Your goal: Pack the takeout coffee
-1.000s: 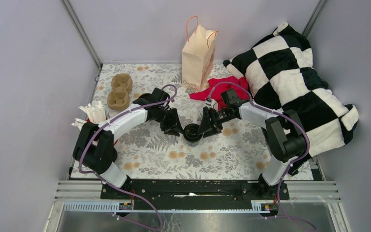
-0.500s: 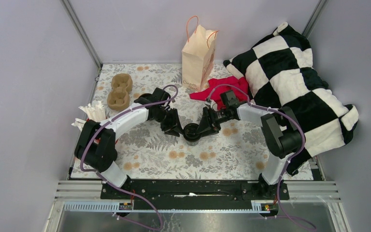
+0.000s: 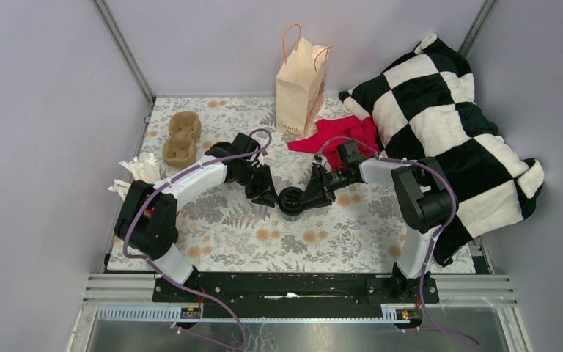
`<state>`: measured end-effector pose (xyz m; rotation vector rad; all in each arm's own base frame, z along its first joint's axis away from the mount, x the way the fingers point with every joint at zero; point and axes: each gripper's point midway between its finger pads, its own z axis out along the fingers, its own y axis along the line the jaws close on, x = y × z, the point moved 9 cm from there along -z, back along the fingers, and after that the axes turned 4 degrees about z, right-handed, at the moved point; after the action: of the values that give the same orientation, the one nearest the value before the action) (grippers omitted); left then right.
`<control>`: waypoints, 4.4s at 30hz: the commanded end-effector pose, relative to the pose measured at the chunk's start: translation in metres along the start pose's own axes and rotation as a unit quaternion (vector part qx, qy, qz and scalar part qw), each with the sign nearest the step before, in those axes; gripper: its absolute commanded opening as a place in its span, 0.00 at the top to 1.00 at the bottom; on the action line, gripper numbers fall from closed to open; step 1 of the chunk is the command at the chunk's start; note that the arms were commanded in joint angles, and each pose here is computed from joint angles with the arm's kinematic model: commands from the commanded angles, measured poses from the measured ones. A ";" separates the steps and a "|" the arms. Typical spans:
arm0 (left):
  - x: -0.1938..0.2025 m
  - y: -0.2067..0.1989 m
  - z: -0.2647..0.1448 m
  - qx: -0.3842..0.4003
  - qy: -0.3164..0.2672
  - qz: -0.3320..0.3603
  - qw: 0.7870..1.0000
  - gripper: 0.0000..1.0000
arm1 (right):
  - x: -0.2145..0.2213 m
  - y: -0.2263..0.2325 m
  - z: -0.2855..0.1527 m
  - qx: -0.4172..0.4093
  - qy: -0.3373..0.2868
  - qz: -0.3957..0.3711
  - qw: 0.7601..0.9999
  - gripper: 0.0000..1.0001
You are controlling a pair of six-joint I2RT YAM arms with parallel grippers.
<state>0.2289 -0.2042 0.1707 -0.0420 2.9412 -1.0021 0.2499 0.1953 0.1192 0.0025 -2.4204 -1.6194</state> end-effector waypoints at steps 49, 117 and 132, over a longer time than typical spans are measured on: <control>0.025 0.081 0.068 -0.220 0.098 -0.025 0.970 0.72 | -0.006 -0.102 0.010 0.471 -0.024 0.062 0.879 0.60; -0.006 -0.011 -0.022 -0.080 -0.006 0.029 0.996 0.46 | -0.006 0.030 -0.010 0.126 -0.044 -0.121 0.984 0.29; -0.018 -0.024 -0.044 -0.104 -0.091 0.036 0.990 0.18 | -0.019 0.021 -0.022 0.251 -0.124 -0.104 0.954 0.19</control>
<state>0.2318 -0.1941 0.2034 0.0055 2.9472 -0.6923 0.2649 0.1917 0.1363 0.1799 -2.9148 -1.2135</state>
